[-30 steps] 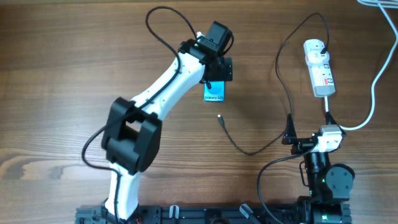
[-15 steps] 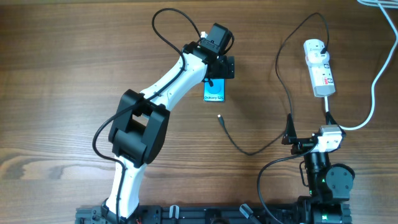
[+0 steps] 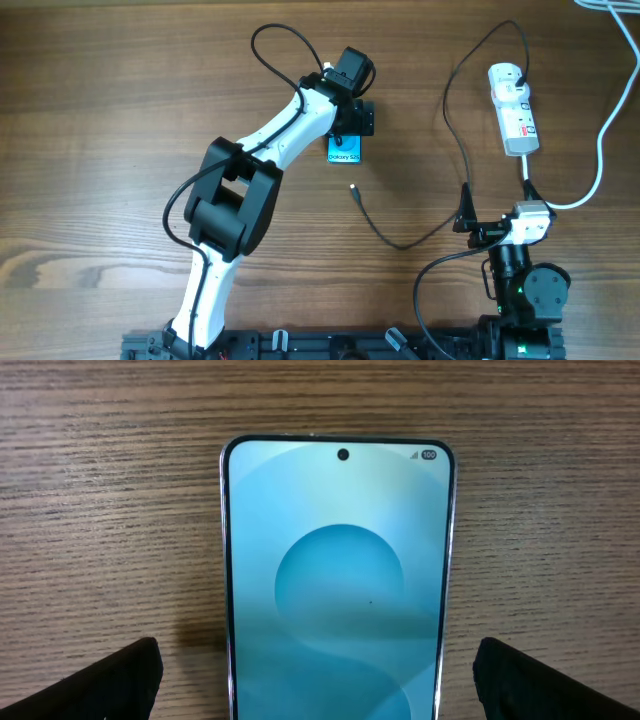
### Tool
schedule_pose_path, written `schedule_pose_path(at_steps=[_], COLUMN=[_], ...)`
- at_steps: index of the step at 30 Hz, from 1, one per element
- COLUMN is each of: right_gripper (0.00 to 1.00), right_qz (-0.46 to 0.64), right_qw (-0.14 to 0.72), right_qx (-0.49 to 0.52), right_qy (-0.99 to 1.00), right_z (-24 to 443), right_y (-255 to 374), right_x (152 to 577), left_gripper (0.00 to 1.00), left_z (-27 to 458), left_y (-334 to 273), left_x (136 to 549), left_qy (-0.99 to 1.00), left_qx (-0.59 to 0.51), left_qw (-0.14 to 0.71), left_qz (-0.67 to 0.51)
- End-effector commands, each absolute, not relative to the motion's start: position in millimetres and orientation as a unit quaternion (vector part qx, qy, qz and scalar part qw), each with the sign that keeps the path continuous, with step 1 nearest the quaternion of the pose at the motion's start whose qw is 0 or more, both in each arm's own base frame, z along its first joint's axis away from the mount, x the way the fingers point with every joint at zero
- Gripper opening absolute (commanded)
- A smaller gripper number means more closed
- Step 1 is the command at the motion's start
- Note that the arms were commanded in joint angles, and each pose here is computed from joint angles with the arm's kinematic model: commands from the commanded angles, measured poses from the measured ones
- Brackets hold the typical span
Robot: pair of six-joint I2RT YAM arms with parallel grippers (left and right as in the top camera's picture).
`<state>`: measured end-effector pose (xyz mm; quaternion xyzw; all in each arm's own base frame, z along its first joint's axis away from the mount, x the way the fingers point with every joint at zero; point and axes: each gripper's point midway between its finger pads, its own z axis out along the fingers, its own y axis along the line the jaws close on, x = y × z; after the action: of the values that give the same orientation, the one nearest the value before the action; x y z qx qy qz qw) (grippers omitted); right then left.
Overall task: Plug charger to phone and switch on socket
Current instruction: 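Lower the left gripper and grasp the phone's top edge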
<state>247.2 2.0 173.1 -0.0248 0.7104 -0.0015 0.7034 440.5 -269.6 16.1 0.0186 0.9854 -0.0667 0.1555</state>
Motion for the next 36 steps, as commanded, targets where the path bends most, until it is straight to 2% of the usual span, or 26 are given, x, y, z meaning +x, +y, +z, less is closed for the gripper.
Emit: schedule_pose_path(at_steps=[1, 13, 18, 28, 36], right_gripper=[1.0, 1.0, 1.0, 1.0, 1.0], right_qz=[0.003, 0.003, 0.003, 0.003, 0.003], right_qw=[0.705, 0.705, 0.705, 0.705, 0.705], right_qx=[-0.02, -0.02, -0.02, -0.02, -0.02], right_qy=[0.709, 0.709, 0.709, 0.709, 0.709], right_z=[174.3, 174.3, 174.3, 174.3, 174.3], right_y=[2.4, 2.4, 2.4, 2.4, 2.4], right_x=[247.0, 247.0, 247.0, 247.0, 247.0], left_gripper=[1.0, 1.0, 1.0, 0.98, 1.0], left_z=[15.8, 13.1, -8.8, -13.7, -9.5], left_y=[-278.5, -279.1, -274.9, -261.8, -270.4], left_x=[439.3, 436.7, 430.1, 427.0, 426.7], left_qy=[0.984, 0.985, 0.989, 0.992, 0.986], left_qx=[0.019, 0.018, 0.02, 0.012, 0.034], left_qw=[0.162, 0.159, 0.136, 0.119, 0.162], left_qz=[-0.066, -0.059, -0.045, -0.032, 0.017])
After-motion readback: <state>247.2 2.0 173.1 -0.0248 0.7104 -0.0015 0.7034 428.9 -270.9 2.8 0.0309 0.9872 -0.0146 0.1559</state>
